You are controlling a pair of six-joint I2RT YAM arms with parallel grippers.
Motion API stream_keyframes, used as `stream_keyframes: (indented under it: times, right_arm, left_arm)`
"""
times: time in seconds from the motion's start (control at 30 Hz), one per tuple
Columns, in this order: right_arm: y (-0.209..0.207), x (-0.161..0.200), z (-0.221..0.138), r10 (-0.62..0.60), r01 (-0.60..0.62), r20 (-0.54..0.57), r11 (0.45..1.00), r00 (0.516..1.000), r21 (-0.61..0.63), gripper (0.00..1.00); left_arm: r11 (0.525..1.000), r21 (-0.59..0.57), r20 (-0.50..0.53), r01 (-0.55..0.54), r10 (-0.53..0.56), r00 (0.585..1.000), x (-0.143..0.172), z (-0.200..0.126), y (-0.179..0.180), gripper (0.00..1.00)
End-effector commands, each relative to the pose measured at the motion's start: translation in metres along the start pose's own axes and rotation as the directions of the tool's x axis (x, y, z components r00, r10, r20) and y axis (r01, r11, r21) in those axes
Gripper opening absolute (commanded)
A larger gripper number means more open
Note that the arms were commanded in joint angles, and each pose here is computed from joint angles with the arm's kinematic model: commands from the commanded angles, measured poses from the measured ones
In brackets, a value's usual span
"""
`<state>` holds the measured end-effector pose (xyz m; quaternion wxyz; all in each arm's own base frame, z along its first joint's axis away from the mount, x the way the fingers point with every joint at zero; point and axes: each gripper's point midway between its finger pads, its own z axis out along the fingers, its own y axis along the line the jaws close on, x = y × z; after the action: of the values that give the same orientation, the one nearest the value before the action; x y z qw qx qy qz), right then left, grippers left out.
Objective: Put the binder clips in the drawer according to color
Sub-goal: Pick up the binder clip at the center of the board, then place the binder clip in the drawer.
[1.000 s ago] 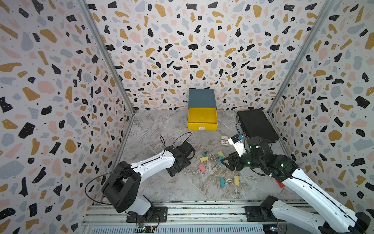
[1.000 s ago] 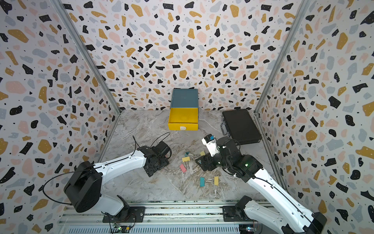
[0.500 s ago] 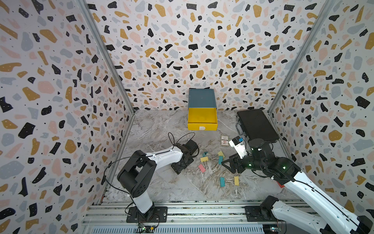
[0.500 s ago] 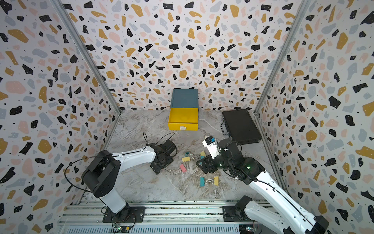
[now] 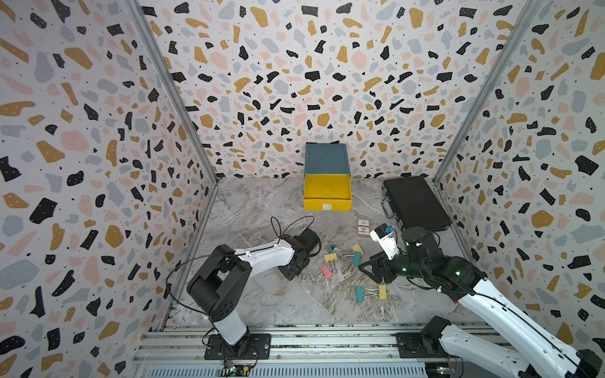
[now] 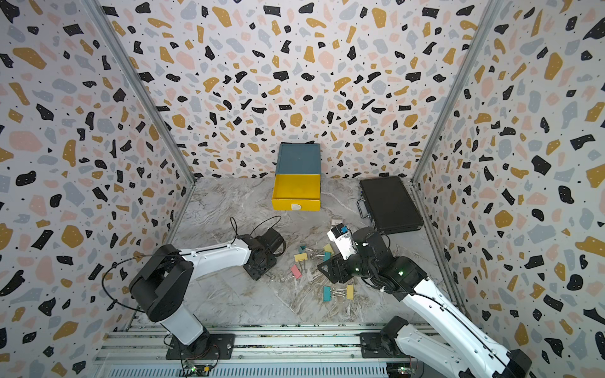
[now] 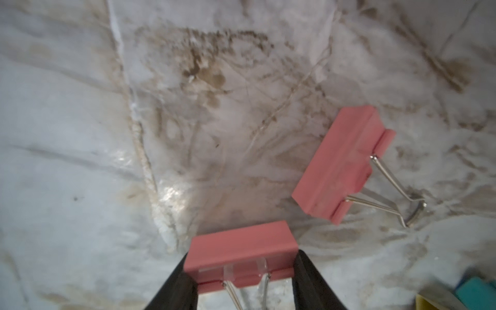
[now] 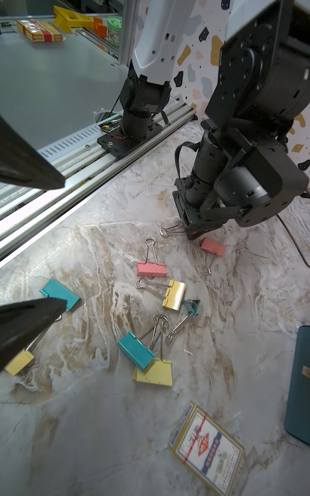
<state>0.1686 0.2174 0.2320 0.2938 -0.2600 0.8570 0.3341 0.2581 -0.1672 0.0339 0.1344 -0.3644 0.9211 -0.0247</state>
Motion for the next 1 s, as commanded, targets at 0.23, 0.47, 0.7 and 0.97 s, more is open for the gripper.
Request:
stream_keyframes:
  times: [0.23,0.47,0.7,0.97]
  right_arm:
    - [-0.002,-0.033,-0.037,-0.029,0.012,0.190,0.996,0.981,0.093,0.62]
    - [0.001,-0.051,-0.050,-0.019,-0.007,0.239,0.994,0.971,0.108,0.61]
    - [-0.002,-0.046,-0.053,0.004,-0.034,0.241,0.992,0.970,0.118,0.60]
    - [-0.005,-0.043,-0.052,0.006,-0.038,0.231,0.990,0.973,0.135,0.60]
  left_arm:
    - [0.882,0.418,0.306,-0.219,0.090,0.948,-0.066,-0.173,-0.060,0.37]
    - [0.721,0.600,0.410,-0.345,0.092,0.907,-0.103,-0.252,-0.169,0.38]
    - [0.711,0.624,0.350,-0.325,0.117,0.929,-0.129,-0.233,-0.252,0.39]
    - [0.743,0.589,0.264,-0.318,0.195,0.945,-0.122,-0.206,-0.279,0.71]
